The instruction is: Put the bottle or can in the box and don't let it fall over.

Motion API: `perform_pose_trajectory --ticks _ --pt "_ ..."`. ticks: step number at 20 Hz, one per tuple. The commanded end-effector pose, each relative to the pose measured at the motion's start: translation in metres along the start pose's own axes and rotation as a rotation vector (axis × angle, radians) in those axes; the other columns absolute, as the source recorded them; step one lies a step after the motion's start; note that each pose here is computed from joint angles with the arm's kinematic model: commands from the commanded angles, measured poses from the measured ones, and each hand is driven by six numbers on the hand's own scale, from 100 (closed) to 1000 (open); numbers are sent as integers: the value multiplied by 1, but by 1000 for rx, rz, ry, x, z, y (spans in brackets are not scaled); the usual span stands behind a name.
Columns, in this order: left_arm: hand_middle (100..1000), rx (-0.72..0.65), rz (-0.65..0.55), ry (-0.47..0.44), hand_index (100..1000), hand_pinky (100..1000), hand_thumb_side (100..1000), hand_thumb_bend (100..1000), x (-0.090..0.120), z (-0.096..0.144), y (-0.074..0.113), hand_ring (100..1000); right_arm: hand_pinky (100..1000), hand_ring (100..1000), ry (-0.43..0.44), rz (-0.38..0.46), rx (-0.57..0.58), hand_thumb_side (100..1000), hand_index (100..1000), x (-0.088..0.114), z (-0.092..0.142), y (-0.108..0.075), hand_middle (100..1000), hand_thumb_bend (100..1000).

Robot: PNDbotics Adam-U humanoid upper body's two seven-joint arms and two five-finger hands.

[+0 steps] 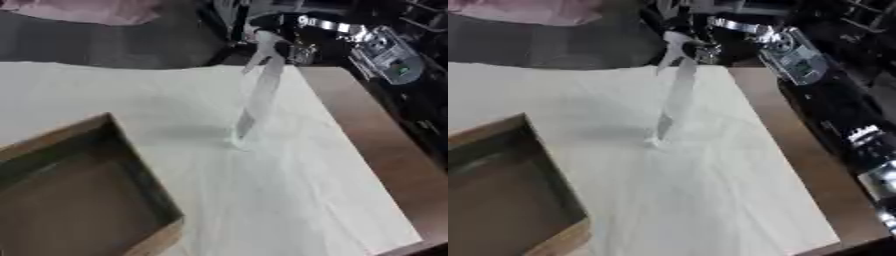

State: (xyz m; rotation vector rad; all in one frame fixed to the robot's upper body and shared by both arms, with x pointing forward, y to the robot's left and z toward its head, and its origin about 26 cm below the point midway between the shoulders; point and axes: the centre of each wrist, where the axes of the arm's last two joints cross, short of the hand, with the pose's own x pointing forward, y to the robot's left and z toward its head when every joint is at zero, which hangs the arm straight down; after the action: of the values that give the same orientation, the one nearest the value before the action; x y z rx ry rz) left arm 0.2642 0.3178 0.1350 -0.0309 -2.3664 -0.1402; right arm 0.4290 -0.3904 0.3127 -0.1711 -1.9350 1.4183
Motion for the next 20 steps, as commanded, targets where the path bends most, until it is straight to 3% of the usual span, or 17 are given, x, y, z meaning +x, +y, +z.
perform_pose_trajectory --ticks 1,20 --pt "908 -11 -9 -25 928 680 815 226 5 -5 0 418 1000 1000 -98 170 156 461 955 5 7 -13 1000 100" --pt "909 -10 -7 -20 927 682 815 227 5 -5 0 415 1000 1000 -65 233 207 282 877 -4 3 -6 1000 192"
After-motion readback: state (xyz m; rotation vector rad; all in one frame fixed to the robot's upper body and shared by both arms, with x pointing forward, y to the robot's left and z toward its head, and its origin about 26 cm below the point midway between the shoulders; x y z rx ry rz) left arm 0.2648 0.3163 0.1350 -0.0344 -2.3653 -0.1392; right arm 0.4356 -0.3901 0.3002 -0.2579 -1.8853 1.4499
